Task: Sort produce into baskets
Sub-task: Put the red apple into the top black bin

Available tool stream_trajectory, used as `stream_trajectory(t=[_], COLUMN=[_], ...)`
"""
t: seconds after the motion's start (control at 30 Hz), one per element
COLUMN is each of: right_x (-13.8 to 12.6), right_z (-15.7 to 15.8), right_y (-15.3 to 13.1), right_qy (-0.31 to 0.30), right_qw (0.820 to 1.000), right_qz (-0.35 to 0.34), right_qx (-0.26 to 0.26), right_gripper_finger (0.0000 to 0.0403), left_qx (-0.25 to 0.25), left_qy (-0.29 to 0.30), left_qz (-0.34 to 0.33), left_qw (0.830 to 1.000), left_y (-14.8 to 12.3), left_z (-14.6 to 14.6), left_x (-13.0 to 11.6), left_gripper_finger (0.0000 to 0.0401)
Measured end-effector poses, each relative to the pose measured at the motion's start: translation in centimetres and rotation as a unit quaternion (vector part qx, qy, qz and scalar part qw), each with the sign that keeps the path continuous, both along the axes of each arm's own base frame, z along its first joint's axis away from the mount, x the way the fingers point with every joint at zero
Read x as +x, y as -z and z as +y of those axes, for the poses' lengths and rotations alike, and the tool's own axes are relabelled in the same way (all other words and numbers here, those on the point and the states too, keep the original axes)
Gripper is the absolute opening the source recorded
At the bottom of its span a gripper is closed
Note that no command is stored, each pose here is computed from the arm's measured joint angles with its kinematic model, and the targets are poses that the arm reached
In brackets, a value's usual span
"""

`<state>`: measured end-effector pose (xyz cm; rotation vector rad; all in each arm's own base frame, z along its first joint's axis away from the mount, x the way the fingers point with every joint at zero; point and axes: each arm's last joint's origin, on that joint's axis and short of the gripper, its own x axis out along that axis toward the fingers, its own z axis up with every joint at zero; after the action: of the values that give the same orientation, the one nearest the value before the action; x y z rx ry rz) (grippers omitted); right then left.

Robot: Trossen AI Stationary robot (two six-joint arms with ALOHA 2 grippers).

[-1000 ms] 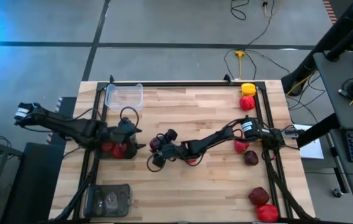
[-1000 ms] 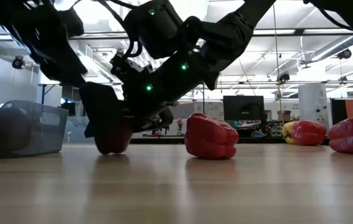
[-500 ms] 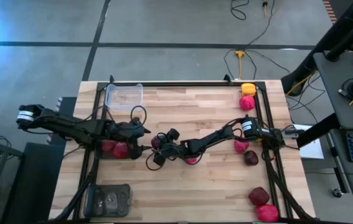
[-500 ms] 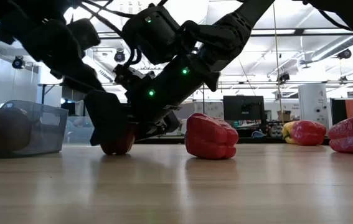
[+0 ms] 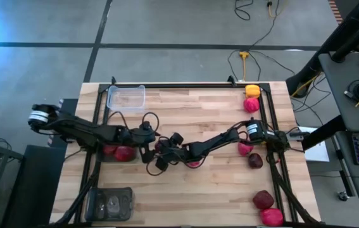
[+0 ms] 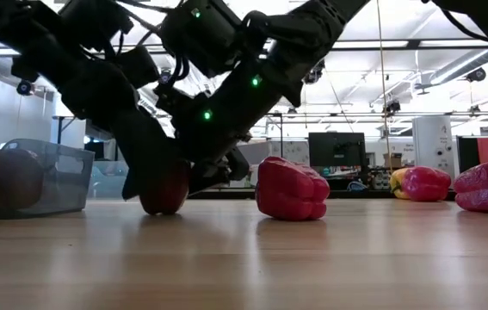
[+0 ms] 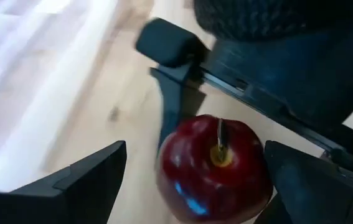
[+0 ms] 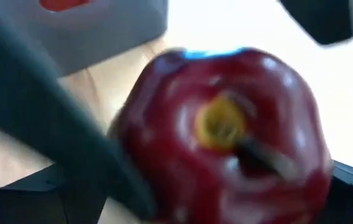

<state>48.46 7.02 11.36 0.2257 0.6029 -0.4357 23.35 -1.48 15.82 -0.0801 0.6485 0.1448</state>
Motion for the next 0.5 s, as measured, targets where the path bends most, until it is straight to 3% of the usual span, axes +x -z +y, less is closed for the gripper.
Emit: stream_trajectory(t=[0.33,0.5], right_x=[-0.1,-0.1], right_z=[0.3,0.5], right_y=[0.0,-0.3], right_qy=[-0.032,-0.039], right_qw=[0.999,0.998], right_qz=[0.032,0.050], right_qx=[0.010,0.008], right_gripper_finger=[0.0373,0.0373], left_qx=[-0.018,-0.030], left_qy=[0.028,0.033], left_qz=[0.009,0.013], left_qw=[0.999,0.999], left_y=[1.2,1.3], left_z=[-0.3,-0.3], left_x=[0.8,0.8], left_gripper_finger=[0.0359,0.0336])
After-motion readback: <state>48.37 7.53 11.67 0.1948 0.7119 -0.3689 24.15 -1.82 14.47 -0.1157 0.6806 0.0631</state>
